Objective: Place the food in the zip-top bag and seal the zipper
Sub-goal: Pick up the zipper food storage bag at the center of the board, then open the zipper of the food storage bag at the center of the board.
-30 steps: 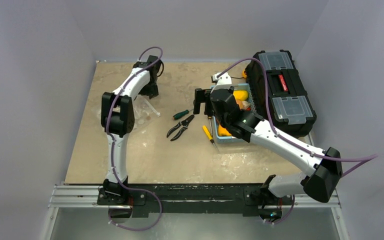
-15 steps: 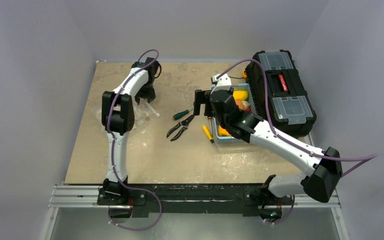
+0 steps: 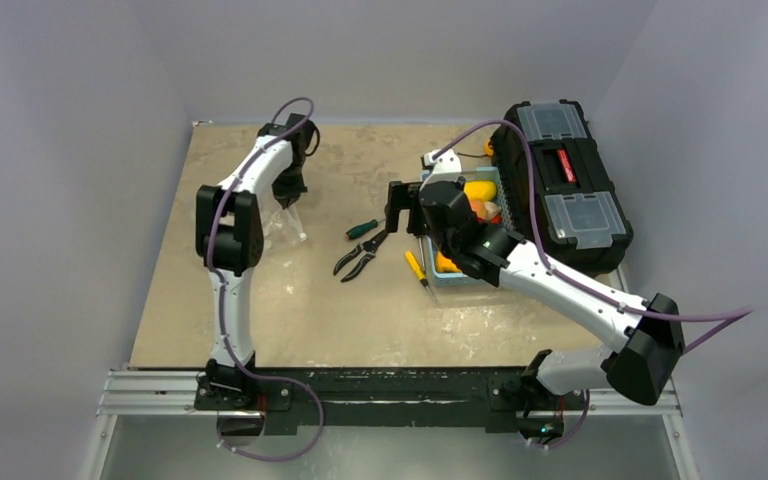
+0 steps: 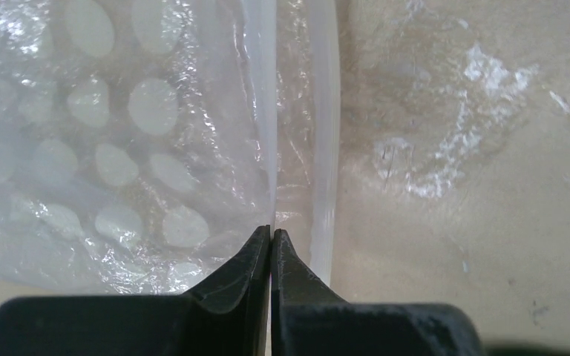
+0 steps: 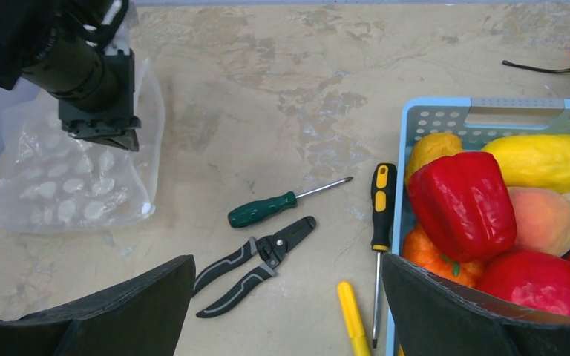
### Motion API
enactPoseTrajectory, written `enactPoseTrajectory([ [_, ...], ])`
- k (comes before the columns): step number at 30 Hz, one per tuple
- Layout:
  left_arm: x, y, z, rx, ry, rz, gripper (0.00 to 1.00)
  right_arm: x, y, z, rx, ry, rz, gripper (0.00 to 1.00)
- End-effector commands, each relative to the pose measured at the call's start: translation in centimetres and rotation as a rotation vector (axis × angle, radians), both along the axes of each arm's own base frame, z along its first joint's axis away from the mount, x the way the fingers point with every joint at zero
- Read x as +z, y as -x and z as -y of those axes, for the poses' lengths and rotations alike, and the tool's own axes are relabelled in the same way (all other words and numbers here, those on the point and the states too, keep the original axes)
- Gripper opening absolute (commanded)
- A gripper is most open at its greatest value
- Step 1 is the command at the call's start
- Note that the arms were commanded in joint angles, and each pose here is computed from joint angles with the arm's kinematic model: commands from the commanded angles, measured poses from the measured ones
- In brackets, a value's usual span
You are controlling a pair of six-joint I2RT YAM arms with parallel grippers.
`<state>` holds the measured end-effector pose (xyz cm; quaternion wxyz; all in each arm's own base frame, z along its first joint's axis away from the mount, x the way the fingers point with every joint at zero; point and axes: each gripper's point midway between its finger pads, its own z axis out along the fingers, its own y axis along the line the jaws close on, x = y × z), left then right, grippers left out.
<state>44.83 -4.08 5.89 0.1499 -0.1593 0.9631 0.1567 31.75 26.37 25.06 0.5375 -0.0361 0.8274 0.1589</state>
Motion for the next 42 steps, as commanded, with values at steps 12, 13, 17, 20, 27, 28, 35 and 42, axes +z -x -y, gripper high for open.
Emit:
enactPoseTrajectory([
  [12, 14.1, 8.9, 4.4, -0.335, 0.338, 0.302, 0.0, -1.5, 2.6, -8.7, 0.367, -0.242, -0.094, 0.99],
  [13, 14.2, 9.7, 4.6, -0.348, 0.358, 0.305, 0.0, -1.7, 2.9, -9.5, 0.397, -0.272, -0.11, 0.99],
  [17, 13.5, 11.9, 5.8, -0.411, 0.439, 0.354, 0.0, -2.2, 4.2, -12.5, 0.498, -0.407, -0.185, 0.99],
  [20, 13.2, 13.2, 7.0, -0.48, 0.492, 0.334, 0.0, -2.8, 4.4, -14.0, 0.508, -0.504, -0.25, 0.99],
  [27, 13.2, 13.4, 9.4, -0.537, 0.592, 0.313, 0.0, -3.4, 2.3, -15.3, 0.304, -0.568, -0.281, 0.99],
  [28, 13.2, 13.5, 9.6, -0.544, 0.6, 0.313, 0.0, -3.6, 2.0, -15.4, 0.254, -0.571, -0.289, 0.99],
  [35, 13.1, 13.6, 9.4, -0.558, 0.579, 0.317, 0.0, -5.1, 0.1, -16.5, 0.117, -0.541, -0.292, 0.94],
  [42, 13.2, 13.5, 8.8, -0.558, 0.526, 0.327, 0.0, -6.6, -0.8, -17.6, 0.108, -0.515, -0.278, 0.68],
])
